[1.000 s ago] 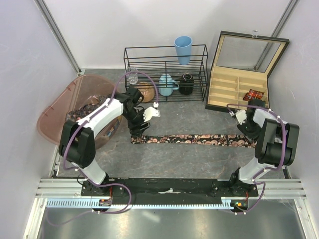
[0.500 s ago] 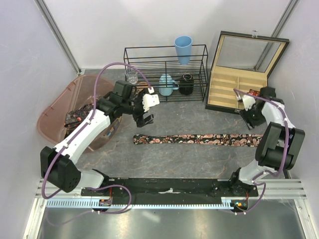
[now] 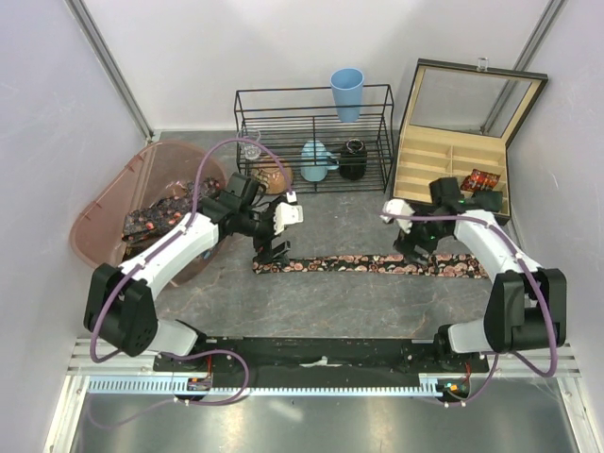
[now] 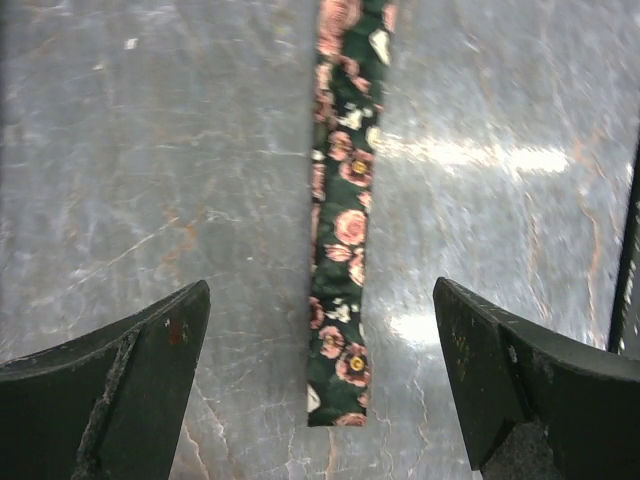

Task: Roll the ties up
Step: Flatten out the tie at the center of the board.

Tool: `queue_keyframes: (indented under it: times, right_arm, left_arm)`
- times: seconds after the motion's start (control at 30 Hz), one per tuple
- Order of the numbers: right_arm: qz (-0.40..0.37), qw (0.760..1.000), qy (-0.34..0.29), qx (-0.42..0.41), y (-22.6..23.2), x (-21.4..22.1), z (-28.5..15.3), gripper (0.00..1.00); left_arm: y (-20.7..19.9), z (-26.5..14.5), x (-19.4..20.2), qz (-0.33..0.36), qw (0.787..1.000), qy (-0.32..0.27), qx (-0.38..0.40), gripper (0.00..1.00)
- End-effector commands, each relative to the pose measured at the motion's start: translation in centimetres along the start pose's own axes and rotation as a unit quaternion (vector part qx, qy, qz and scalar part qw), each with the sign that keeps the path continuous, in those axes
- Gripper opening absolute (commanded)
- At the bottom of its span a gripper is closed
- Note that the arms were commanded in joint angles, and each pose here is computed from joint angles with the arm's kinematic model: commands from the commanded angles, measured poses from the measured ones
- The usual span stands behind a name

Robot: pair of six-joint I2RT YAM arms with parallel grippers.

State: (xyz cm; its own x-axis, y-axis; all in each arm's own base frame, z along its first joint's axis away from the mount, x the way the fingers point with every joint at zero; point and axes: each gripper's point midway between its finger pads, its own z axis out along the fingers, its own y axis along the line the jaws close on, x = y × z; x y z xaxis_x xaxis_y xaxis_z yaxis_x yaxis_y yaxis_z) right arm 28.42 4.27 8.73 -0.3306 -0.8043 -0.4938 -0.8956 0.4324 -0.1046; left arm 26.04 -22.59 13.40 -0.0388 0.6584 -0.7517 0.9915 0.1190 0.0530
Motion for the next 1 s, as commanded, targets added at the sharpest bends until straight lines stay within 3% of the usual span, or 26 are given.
queue_keyframes:
  times: [0.0, 0.27, 0.43, 0.73, 0.97]
  right_arm:
    - [-0.079, 0.995, -0.01, -0.06, 3.1, -1.2, 3.0, 0.87]
    - [-0.104, 0.99, 0.022, -0.093, 3.9, -0.1, 5.8, 0.83]
    - [-0.114, 0.987, 0.043, -0.101, 4.2, 1.5, 6.8, 0.81]
    - [-0.112, 0.985, 0.07, -0.112, 5.0, 3.0, 6.5, 0.6]
    - [-0.098, 0.986, 0.084, -0.107, 5.1, 4.7, 5.7, 0.54]
  left_arm:
    - [-1.4, 0.2, 0.7, 0.053, 0.998, 0.004, 0.045, 0.98]
    - [-1.7, 2.3, 4.8, 0.041, 0.994, 0.07, 0.073, 0.96]
    - [-1.6, 3.0, 5.7, 0.045, 0.993, 0.083, 0.076, 0.95]
    - [-1.4, 4.2, 7.5, 0.044, 0.989, 0.11, 0.084, 0.81]
    - [-1.7, 5.1, 7.8, 0.055, 0.988, 0.11, 0.093, 0.66]
